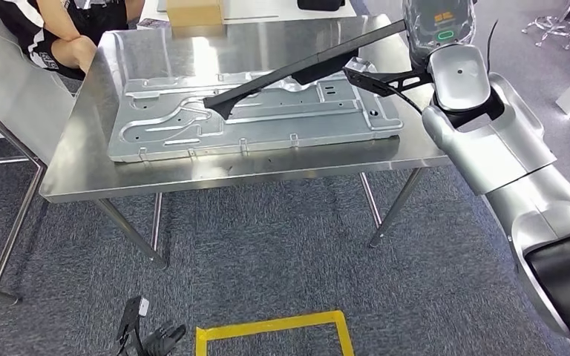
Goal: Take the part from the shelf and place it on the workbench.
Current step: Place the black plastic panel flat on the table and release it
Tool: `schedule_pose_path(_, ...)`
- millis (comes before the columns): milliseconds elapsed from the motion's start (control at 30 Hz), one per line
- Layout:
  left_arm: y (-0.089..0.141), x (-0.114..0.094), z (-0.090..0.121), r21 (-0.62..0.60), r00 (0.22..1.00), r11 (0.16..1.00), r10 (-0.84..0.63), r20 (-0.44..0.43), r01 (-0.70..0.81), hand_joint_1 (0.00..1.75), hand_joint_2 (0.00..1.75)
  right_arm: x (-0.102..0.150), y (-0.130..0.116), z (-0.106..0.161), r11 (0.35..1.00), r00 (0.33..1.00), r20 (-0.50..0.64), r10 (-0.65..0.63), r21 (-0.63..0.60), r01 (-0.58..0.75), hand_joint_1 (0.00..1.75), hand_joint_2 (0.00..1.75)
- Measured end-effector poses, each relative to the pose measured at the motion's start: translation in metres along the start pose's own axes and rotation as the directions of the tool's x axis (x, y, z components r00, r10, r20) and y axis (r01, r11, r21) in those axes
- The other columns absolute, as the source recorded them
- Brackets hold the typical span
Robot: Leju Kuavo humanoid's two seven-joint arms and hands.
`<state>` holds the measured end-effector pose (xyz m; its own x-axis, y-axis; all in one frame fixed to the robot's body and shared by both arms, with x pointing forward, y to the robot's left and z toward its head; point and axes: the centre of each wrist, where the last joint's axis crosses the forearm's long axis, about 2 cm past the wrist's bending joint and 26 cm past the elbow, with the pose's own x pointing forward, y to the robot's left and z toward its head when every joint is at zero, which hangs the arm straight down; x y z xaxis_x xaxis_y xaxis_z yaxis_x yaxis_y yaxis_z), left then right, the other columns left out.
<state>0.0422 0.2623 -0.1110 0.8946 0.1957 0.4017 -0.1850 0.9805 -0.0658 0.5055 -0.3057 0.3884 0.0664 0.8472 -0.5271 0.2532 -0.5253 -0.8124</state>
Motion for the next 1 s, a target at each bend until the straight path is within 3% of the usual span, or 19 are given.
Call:
schedule_pose_path(400, 0.001, -0.003, 0.001, 0.002, 1.0, 1.0, 0.001, -0.003, -0.001, 0.0, 1.75, -0.002, 0.013, 0.004, 1.0, 1.0, 0.0, 0.008, 0.027, -0.008, 1.75, 1.75)
schedule_pose_path(1000, 0.0, -0.001, 0.0, 0.007, 1.0, 1.0, 0.003, -0.011, -0.003, 0.0, 1.75, -0.003, 0.014, 0.005, 0.999, 1.0, 0.003, 0.015, 0.03, -0.015, 1.75, 1.75)
